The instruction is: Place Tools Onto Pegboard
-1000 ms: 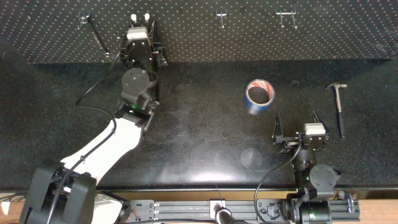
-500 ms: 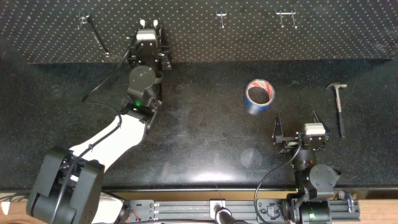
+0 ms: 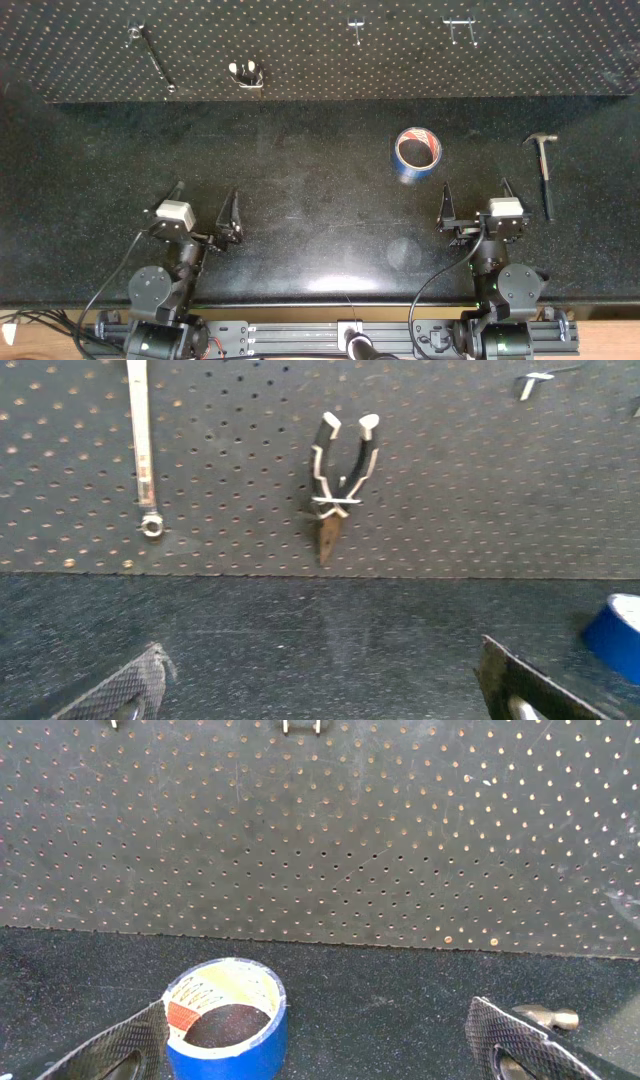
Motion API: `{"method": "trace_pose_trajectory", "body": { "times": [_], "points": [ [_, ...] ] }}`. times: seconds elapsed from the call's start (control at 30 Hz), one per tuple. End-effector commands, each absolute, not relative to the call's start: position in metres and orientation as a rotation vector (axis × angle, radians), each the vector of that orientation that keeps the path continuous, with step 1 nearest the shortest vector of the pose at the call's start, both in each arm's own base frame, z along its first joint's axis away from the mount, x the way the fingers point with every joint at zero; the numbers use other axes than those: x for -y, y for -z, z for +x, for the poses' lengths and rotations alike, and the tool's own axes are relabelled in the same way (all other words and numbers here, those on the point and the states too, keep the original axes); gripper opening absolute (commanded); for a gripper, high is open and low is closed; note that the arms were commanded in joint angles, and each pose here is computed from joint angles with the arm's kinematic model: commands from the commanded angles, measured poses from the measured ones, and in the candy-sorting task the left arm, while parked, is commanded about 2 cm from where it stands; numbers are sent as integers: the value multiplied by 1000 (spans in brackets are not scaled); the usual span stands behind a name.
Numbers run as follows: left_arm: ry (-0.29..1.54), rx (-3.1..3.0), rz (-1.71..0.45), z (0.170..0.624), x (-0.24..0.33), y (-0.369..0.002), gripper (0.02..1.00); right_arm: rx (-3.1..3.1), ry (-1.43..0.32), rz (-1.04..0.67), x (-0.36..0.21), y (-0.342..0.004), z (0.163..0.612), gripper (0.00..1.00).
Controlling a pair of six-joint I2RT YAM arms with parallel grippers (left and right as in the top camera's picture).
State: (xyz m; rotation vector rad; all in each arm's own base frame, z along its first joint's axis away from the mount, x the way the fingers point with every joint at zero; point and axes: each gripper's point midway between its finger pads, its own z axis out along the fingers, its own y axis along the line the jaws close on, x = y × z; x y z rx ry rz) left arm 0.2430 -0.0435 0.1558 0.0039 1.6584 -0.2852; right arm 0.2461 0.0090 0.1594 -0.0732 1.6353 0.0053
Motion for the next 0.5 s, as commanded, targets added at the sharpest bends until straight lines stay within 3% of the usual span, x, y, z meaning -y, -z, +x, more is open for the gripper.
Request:
{"method": "trace_pose_trajectory", "body": {
  "times": [0.03, 0.4, 0.5],
  "points": [
    [394, -1651, 76, 237, 67, -158, 993, -1634, -18, -74, -11, -159, 246, 976],
    [393, -1654, 76, 237, 67, -158, 993, -1638, -19, -74, -11, -158, 246, 976],
    [393, -1654, 76, 237, 67, -158, 993, -1726, -22, -76, -11, -173, 240, 976]
  ]
}}
